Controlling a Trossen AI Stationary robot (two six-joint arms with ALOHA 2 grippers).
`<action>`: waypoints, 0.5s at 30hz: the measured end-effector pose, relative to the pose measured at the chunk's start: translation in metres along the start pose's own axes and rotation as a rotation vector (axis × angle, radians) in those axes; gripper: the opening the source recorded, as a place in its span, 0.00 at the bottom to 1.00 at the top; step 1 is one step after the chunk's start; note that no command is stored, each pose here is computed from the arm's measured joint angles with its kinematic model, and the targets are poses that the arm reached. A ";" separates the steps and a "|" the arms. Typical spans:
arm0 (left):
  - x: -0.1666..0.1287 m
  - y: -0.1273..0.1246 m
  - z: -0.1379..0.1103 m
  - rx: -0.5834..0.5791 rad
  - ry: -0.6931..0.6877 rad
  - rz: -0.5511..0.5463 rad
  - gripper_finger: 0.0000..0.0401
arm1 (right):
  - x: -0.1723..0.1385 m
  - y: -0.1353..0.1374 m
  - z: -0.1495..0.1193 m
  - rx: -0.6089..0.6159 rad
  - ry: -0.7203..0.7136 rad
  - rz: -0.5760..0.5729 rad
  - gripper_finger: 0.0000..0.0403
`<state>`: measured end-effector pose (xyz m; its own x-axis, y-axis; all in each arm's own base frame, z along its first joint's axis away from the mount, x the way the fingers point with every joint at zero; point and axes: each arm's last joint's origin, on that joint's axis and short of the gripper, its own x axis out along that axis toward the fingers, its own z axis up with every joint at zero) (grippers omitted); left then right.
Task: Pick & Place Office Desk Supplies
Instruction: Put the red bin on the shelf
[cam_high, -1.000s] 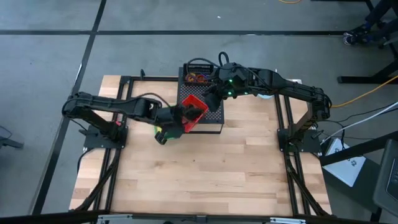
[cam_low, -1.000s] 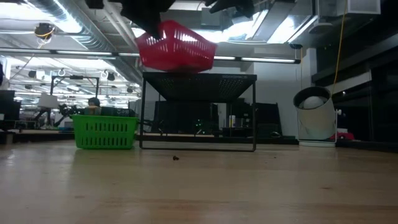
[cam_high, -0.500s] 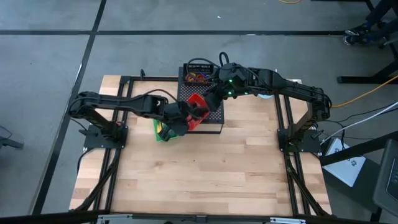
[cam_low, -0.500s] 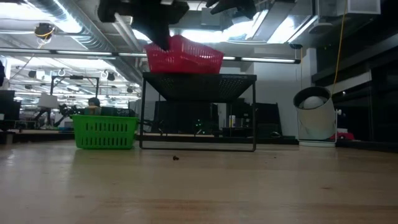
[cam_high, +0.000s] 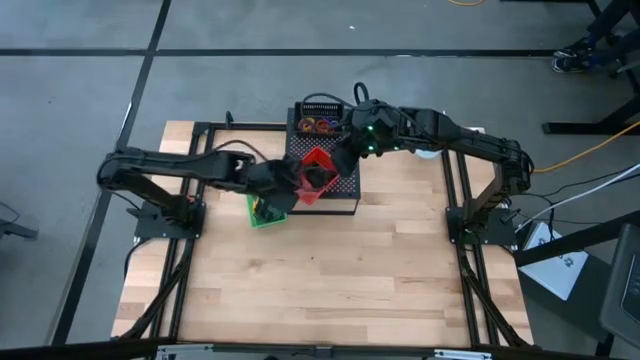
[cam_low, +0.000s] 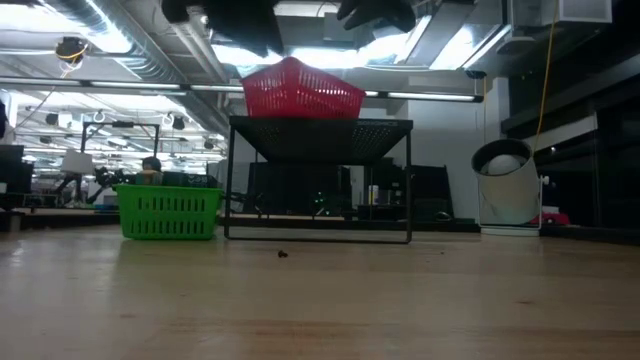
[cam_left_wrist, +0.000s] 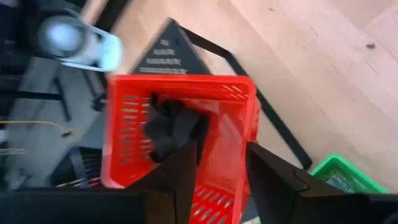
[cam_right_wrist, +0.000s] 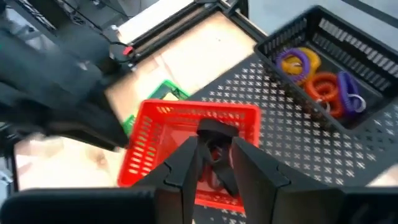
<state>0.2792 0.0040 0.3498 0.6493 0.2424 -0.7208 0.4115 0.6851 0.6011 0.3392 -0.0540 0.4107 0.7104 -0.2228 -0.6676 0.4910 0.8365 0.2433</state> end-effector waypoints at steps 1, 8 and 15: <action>-0.008 -0.001 0.001 -0.007 -0.011 0.023 0.34 | 0.000 -0.003 0.000 0.005 0.008 -0.010 0.25; -0.070 -0.015 0.005 -0.336 -0.202 0.065 0.36 | 0.041 -0.034 -0.015 0.046 0.273 -0.197 0.32; -0.109 -0.049 0.003 -0.432 -0.240 0.096 0.36 | 0.065 -0.041 -0.014 0.013 0.304 -0.181 0.43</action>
<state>0.1908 -0.0581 0.3999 0.8210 0.1881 -0.5390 0.0734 0.9015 0.4264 0.3585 -0.0956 0.3476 0.4299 -0.2059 -0.8791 0.6027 0.7904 0.1096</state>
